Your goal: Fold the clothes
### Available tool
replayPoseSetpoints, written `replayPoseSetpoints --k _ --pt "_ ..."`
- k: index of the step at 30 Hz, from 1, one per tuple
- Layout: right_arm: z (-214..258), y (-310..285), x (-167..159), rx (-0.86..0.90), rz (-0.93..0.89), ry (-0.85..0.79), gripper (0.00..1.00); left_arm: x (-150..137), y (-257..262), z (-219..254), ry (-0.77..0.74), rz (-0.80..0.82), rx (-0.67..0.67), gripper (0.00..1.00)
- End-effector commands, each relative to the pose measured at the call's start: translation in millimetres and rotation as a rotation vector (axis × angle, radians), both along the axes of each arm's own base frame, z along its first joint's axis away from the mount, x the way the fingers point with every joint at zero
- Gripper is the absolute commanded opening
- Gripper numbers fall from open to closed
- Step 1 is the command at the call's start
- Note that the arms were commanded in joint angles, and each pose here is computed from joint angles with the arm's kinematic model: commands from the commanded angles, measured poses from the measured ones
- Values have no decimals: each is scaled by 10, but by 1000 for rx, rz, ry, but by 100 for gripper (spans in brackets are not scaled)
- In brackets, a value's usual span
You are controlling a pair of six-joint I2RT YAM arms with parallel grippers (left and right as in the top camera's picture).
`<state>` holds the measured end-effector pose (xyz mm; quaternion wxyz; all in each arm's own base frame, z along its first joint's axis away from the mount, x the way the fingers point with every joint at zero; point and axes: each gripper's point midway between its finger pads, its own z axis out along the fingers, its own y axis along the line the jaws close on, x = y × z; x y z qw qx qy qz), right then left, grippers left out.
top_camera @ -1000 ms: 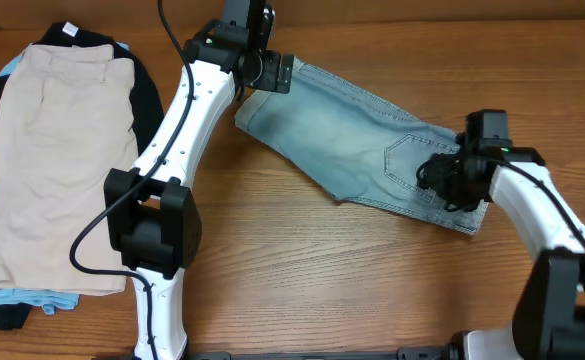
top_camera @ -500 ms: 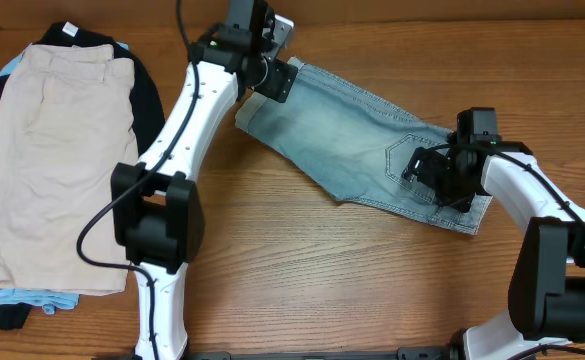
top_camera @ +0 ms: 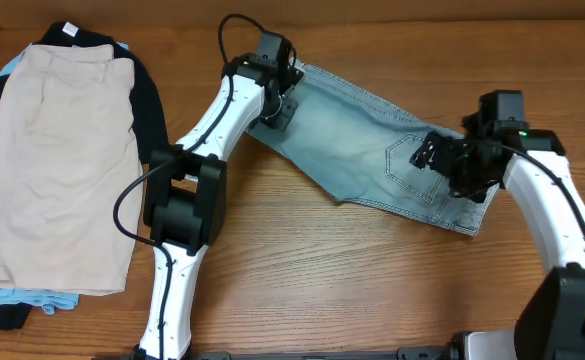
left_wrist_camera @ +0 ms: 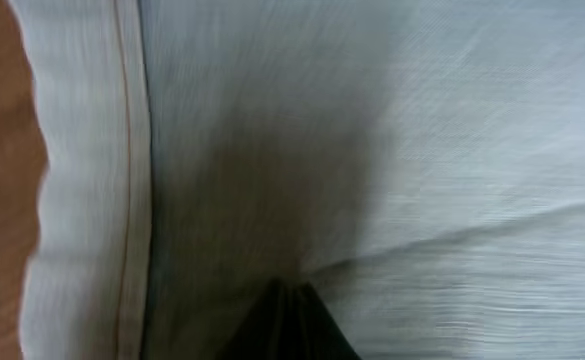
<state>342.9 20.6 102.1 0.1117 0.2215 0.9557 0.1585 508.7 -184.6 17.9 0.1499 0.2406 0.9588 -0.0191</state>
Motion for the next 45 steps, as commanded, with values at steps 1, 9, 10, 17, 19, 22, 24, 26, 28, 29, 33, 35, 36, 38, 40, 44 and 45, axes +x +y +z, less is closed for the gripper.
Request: replayPoseSetpoints --k 1,9,10,17,19,22,24,26,28,29,33,35,36,38,40,44,45 --pt "215 -75 100 -4 -14 -66 100 -85 151 -272 64 112 54 5" --pt "201 -282 71 -36 -68 -49 100 -605 692 -392 274 430 212 4" --pt "197 -323 65 -44 -78 -46 100 -676 740 -386 304 448 226 4" --pt "192 -571 63 -84 -107 -56 100 -1212 1039 -270 546 499 300 5" --pt "195 -625 87 -103 -77 -77 100 -1227 1080 -231 560 484 304 8" --pt "170 -686 112 -121 -36 -91 99 -1137 1078 -85 533 466 273 12" --pt "121 -704 106 -121 -10 -84 97 -1038 1008 89 494 451 216 15" --pt "39 -710 95 -109 -2 -64 95 -921 898 309 444 423 134 21" --pt "-80 -655 84 -69 27 -41 93 -808 772 577 386 378 47 30" --pt "-146 -637 76 -55 29 -25 92 -765 732 702 357 359 16 36" --pt "-409 -580 66 -3 36 42 88 -653 671 1148 243 302 -43 48" --pt "-509 -541 73 27 40 62 86 -644 669 1300 204 279 -53 49" --pt "-548 -529 77 37 42 68 86 -647 670 1354 192 272 -57 50" --pt "-615 -520 83 47 42 80 86 -654 688 1437 174 272 -59 52" --pt "-663 -524 93 48 42 85 86 -657 713 1461 170 277 -60 54" --pt "-777 -523 102 51 35 87 83 -698 812 1449 195 298 -52 57" --pt "-809 -522 96 50 31 85 79 -712 851 1446 203 306 -49 57"
